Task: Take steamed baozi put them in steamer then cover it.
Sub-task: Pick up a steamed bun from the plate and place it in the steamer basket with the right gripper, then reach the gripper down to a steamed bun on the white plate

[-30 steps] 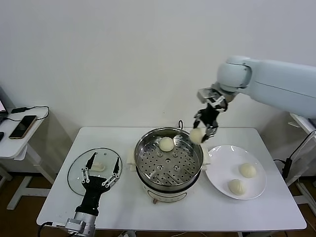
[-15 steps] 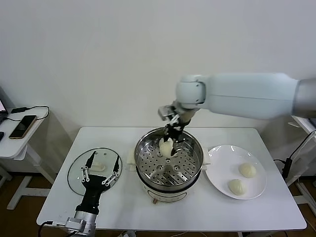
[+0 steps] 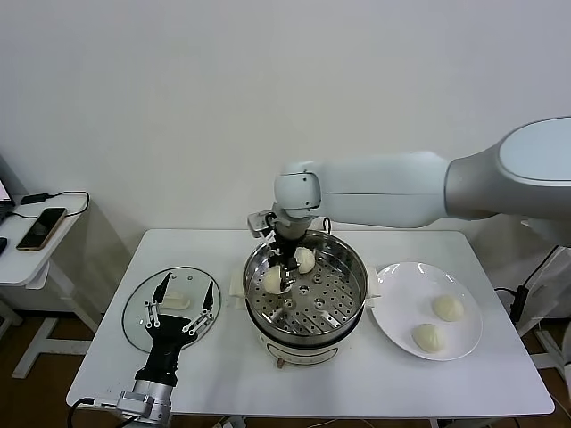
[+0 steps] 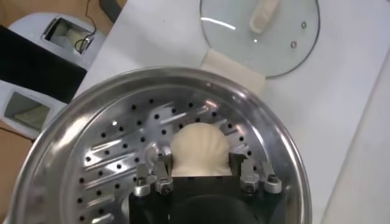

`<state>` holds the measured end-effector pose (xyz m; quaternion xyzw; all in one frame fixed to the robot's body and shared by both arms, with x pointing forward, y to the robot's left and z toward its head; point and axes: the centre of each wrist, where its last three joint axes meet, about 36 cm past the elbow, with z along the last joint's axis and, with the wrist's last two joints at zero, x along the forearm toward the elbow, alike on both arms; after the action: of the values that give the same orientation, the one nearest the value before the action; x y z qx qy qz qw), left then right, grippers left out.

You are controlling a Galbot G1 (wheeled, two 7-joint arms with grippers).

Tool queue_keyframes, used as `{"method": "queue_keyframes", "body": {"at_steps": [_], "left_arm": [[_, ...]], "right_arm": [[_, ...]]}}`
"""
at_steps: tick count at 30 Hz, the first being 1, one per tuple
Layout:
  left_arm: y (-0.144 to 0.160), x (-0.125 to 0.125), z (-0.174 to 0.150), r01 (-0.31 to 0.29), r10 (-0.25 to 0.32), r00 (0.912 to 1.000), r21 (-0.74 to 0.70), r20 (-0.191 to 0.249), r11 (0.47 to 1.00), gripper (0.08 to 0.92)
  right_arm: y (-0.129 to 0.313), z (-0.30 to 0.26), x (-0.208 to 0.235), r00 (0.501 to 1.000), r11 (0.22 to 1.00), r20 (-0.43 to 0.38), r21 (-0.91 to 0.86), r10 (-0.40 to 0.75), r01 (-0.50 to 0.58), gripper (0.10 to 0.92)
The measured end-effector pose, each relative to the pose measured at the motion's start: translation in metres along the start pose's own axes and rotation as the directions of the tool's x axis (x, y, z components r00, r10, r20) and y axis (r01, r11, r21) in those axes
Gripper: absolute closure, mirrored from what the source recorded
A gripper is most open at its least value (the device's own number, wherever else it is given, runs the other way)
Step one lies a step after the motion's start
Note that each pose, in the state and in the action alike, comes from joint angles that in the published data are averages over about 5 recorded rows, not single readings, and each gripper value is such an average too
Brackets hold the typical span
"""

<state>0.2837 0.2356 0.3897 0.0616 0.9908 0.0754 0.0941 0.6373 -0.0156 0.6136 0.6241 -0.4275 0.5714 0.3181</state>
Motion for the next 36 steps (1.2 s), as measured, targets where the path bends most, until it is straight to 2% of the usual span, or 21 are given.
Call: {"method": "queue_keyframes", "body": {"at_steps": [9,17,23,29,36], "left_arm": [[0.002,0.000,0.003,0.003,-0.003,1.0000,-0.004,-0.004,1.000,0.177],[0.002,0.000,0.003,0.004,-0.004,1.0000,-0.004,-0.006,1.000,0.177],[0.001,0.000,0.004,0.003,-0.003,1.0000,-0.003,-0.009,1.000,0.177],[0.000,-0.002,0.003,0.000,0.000,0.9999,-0.004,-0.011,1.000,0.177],[-0.004,-0.003,0.003,-0.001,0.001,0.9998,-0.005,-0.018,1.000,0.177]], "right_arm": [[0.001,-0.002,-0.016,1.000,1.000,0.005,-0.005,-0.014,0.014,0.371],[0.003,-0.002,-0.014,1.000,1.000,0.018,0.002,-0.013,0.013,0.218],[0.011,0.010,0.006,1.000,1.000,0.022,0.017,-0.011,0.010,0.200],[0.027,0.056,0.052,1.000,1.000,0.022,0.005,0.007,-0.008,0.200],[0.063,0.147,0.106,0.999,0.996,-0.007,-0.079,0.034,-0.035,0.200]]}}
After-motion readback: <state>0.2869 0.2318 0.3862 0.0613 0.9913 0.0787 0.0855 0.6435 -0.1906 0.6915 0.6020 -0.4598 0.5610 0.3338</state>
